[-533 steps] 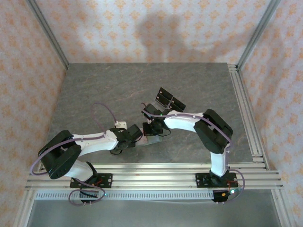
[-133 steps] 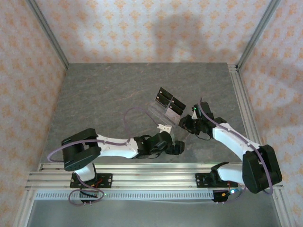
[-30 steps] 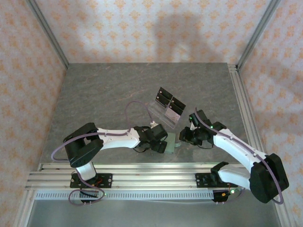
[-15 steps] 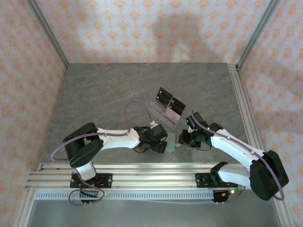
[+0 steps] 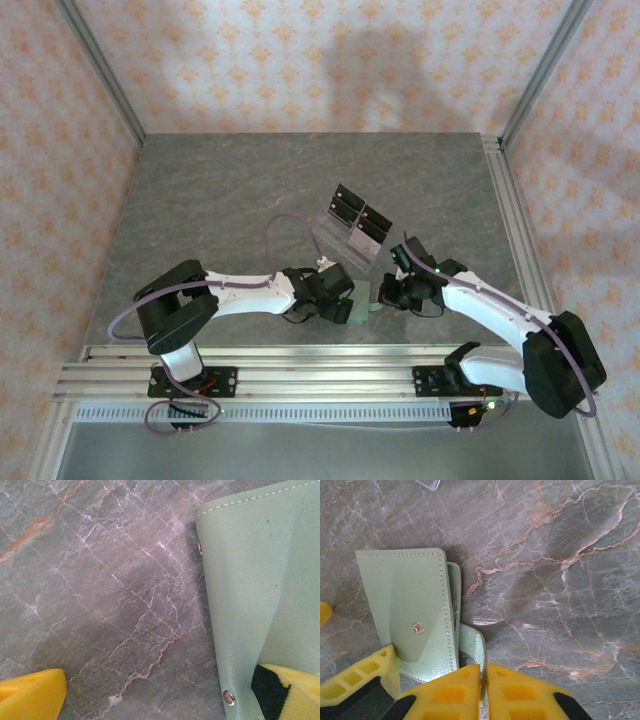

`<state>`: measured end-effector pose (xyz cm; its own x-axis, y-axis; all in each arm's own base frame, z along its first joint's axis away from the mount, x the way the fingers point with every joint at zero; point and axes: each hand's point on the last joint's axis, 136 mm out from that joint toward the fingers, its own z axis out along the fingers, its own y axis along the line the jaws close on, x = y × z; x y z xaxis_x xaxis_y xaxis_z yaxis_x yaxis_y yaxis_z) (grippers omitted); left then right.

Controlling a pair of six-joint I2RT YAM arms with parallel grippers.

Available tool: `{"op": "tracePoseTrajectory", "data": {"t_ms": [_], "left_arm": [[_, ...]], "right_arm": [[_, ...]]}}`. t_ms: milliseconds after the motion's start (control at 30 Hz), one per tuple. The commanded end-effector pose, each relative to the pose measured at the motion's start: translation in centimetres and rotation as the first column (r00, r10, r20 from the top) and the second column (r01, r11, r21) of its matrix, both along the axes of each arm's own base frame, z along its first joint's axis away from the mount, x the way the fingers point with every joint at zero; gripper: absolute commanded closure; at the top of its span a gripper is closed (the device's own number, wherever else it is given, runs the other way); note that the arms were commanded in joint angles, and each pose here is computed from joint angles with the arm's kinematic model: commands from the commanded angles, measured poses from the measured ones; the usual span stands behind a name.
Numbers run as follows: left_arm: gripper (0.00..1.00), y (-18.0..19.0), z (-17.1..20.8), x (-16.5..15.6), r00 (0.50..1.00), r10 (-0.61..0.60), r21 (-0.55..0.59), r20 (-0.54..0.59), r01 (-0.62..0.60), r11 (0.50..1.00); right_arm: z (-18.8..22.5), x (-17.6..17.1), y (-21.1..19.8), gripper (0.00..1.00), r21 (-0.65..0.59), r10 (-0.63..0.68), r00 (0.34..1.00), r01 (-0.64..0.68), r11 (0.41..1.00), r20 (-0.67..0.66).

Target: Put the credit cards into the card holder

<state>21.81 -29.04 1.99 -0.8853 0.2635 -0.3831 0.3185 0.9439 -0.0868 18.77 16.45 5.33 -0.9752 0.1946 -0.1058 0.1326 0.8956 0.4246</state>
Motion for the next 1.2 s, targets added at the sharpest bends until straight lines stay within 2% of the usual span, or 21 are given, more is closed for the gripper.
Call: {"op": "tracePoseTrajectory", "data": {"t_ms": [0, 367, 633, 700, 767, 800, 1167], "left_arm": [[0.02, 1.2, -1.9, -0.6, 1.000, 0.012, 0.053, -0.023, -0.010, 0.999], [0.02, 1.2, -1.9, -0.6, 1.000, 0.010, 0.054, -0.021, -0.009, 0.999], [0.02, 1.2, -1.7, -0.5, 1.000, 0.011, 0.051, -0.018, -0.010, 0.999], [0.02, 1.1, -1.7, -0.5, 1.000, 0.010, 0.050, -0.018, -0.009, 0.999], [0.02, 1.1, -1.7, -0.5, 1.000, 0.010, 0.049, -0.019, -0.009, 0.999], [0.02, 1.1, -1.7, -0.5, 1.000, 0.010, 0.049, -0.019, -0.009, 0.999], [0.02, 1.1, -1.7, -0.6, 1.000, 0.010, 0.046, -0.019, -0.009, 0.999]], "right_arm": [[-0.7, -0.3, -0.1, 0.89, -0.008, -0.002, 1.000, 0.002, 1.000, -0.011], [-1.4, -0.7, 0.1, 0.88, -0.001, 0.004, 0.999, -0.004, 1.000, -0.038], [-1.2, -0.9, 0.1, 0.99, 0.009, 0.006, 0.999, -0.006, 1.000, -0.040], [-1.2, -0.9, 0.1, 0.95, 0.010, 0.004, 0.999, -0.003, 1.000, -0.043], [-0.6, -0.9, 0.1, 0.81, 0.019, 0.002, 1.000, -0.001, 1.000, -0.021], [-0.5, -0.9, 0.1, 0.80, 0.020, 0.000, 1.000, 0.000, 1.000, -0.021], [-0.1, -1.4, -0.3, 0.83, 0.021, -0.010, 1.000, 0.010, 1.000, -0.014]]}}
